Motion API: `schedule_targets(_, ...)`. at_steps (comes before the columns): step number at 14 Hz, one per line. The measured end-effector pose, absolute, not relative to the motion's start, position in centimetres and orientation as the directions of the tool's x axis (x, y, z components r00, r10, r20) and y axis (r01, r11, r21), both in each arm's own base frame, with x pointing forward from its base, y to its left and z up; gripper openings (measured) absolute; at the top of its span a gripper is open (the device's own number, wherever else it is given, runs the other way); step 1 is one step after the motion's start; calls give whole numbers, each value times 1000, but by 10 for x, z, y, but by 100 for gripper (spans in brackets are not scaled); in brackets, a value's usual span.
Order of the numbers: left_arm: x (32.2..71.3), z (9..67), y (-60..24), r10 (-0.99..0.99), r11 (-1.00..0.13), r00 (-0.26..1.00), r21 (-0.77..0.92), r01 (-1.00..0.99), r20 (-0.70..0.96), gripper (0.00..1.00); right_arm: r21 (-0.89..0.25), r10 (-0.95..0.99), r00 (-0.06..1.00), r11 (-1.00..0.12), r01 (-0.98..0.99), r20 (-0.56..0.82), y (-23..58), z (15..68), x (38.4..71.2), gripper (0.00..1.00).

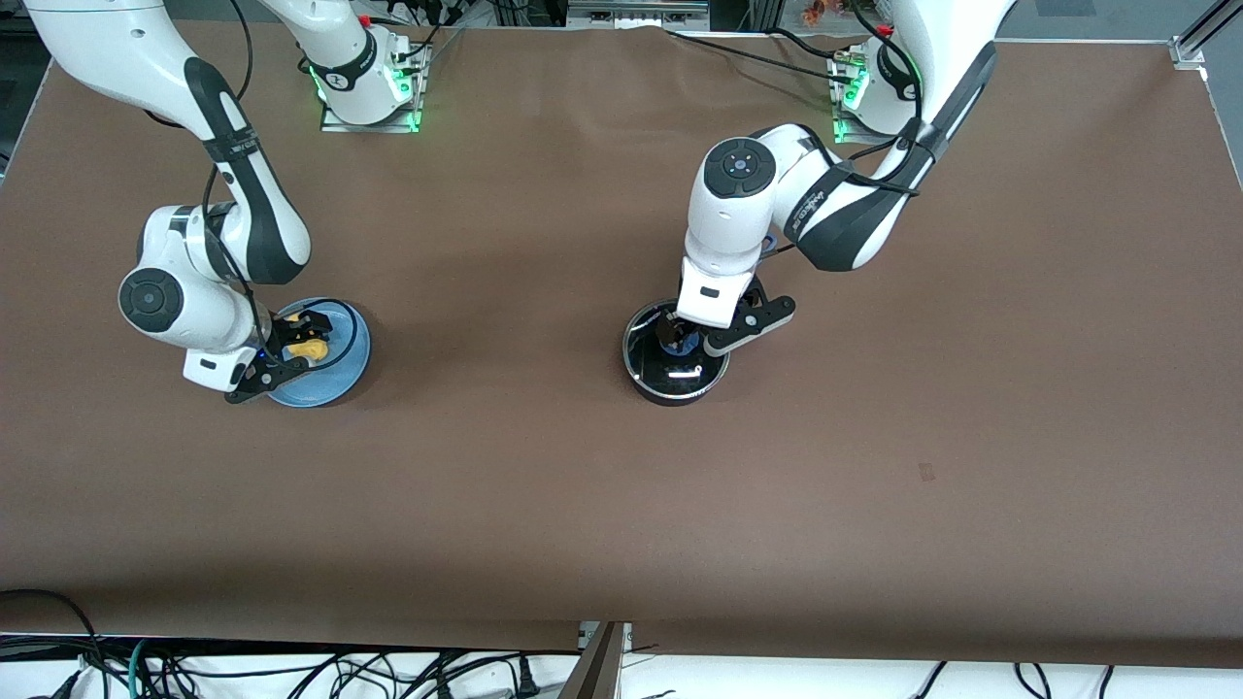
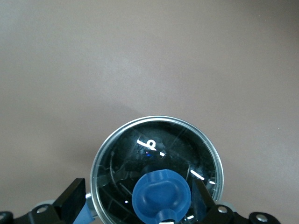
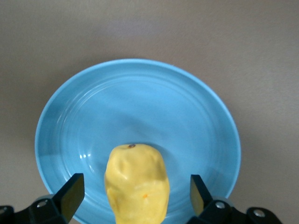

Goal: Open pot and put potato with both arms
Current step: 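Grasp the lid knob with the left gripper while the right gripper grasps the potato, then lift the lid off the pot with the left gripper while the right lifts potato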

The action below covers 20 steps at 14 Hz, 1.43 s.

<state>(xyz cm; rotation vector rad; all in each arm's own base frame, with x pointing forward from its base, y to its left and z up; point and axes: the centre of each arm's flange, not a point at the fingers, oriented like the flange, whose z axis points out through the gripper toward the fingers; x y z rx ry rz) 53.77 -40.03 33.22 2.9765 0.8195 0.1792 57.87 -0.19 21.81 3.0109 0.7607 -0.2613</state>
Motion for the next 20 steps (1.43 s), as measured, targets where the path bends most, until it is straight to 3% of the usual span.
schedule_targets(10, 540, 292, -428, 547, -837, 826, 63, 544, 136, 100, -45, 534, 823, -843, 536, -195, -6, 199, 572, 100)
schedule_targets(11, 541, 288, -428, 547, -837, 826, 61, 544, 137, 100, -45, 532, 823, -844, 534, -198, -9, 197, 571, 93)
schedule_targets(12, 542, 287, -428, 549, -836, 825, 61, 546, 136, 100, -45, 532, 823, -844, 534, -199, -11, 195, 571, 93)
schedule_targets(15, 543, 287, -429, 550, -835, 824, 63, 547, 136, 100, -43, 531, 824, -844, 534, -196, -13, 193, 572, 62)
schedule_targets(20, 542, 284, -430, 557, -830, 820, 61, 554, 132, 100, -32, 531, 828, -845, 534, -180, -13, 199, 577, 60)
